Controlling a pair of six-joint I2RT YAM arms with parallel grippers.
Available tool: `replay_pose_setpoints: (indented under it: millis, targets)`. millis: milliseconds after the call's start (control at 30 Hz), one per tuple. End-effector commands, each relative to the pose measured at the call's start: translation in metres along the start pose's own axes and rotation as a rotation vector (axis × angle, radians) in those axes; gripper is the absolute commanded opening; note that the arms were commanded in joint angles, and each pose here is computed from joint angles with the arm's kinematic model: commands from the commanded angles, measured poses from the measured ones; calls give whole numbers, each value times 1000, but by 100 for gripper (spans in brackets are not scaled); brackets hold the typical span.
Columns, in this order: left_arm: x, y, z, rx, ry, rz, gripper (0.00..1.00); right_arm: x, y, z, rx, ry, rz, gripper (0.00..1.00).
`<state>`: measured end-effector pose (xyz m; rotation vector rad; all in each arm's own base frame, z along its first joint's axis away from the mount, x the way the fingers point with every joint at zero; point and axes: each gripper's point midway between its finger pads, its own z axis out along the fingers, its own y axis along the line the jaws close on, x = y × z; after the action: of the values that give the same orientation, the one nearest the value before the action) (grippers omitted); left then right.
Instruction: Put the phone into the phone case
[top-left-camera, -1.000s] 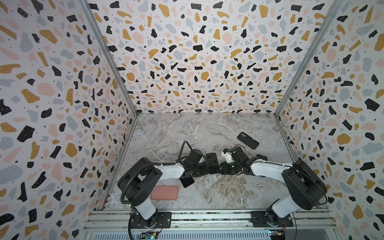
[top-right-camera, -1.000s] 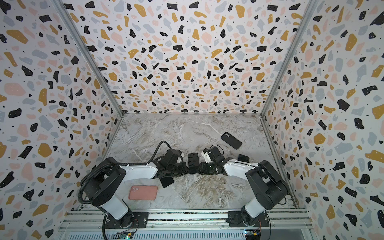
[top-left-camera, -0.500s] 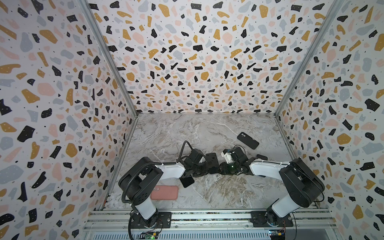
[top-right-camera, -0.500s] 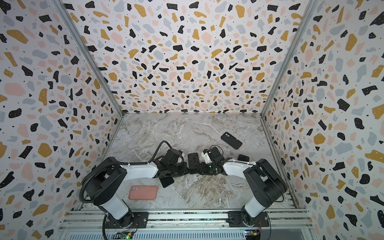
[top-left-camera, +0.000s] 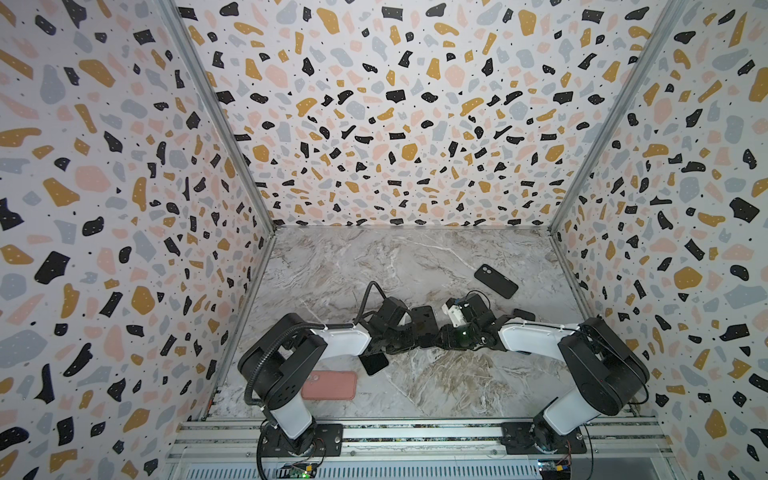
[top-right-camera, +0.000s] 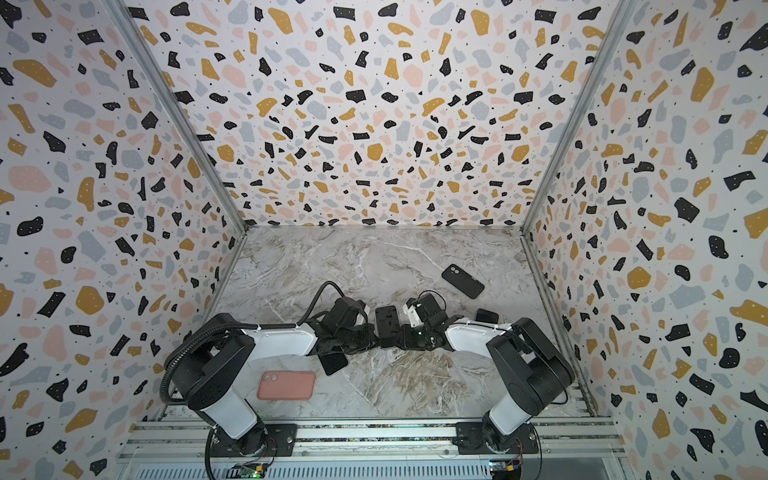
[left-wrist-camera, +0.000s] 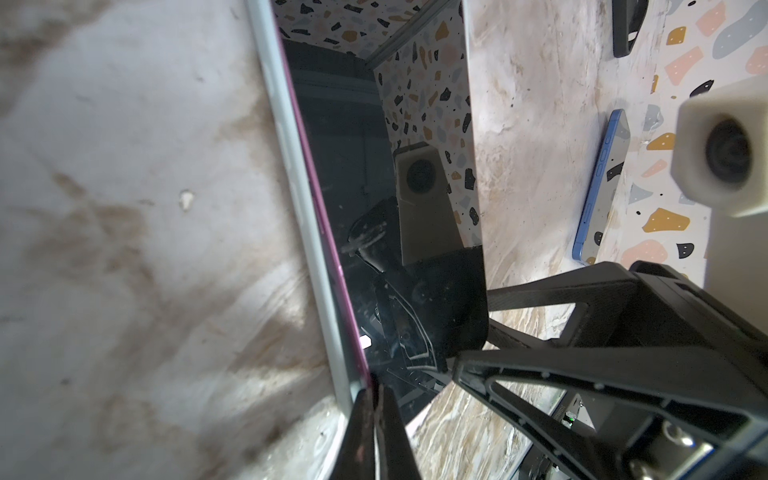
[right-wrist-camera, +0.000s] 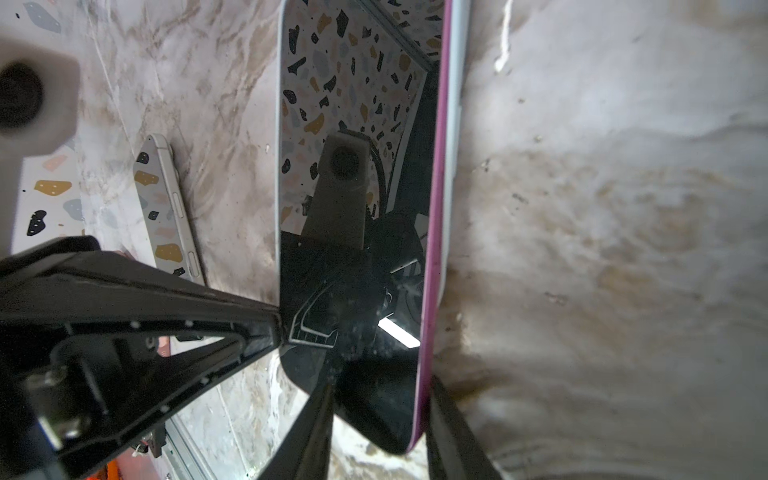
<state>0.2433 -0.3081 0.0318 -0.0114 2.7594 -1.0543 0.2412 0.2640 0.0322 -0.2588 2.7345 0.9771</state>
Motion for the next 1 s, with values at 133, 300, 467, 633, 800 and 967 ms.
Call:
replay_pose_setpoints:
  millis: [133,300,467,633,800,967]
  targets:
    - [-13,-5,-18,-79,-52,136,20,2,20,3,-51,12,-39,37]
    - [-11,-10,-19,-58,-45,201,41,2,22,4,-51,16,-44,37]
    - [-6,-7,-19,-63,-26,276,51,2,24,2,-50,12,-50,37]
    - [-1,-1,-23,-81,-14,394,57,1,24,1,-45,8,-54,38]
    - [6,-1,-21,-62,23,491,58,1,24,2,-46,11,-54,37]
    - [11,9,-26,-112,44,570,58,-1,25,1,-47,7,-56,38]
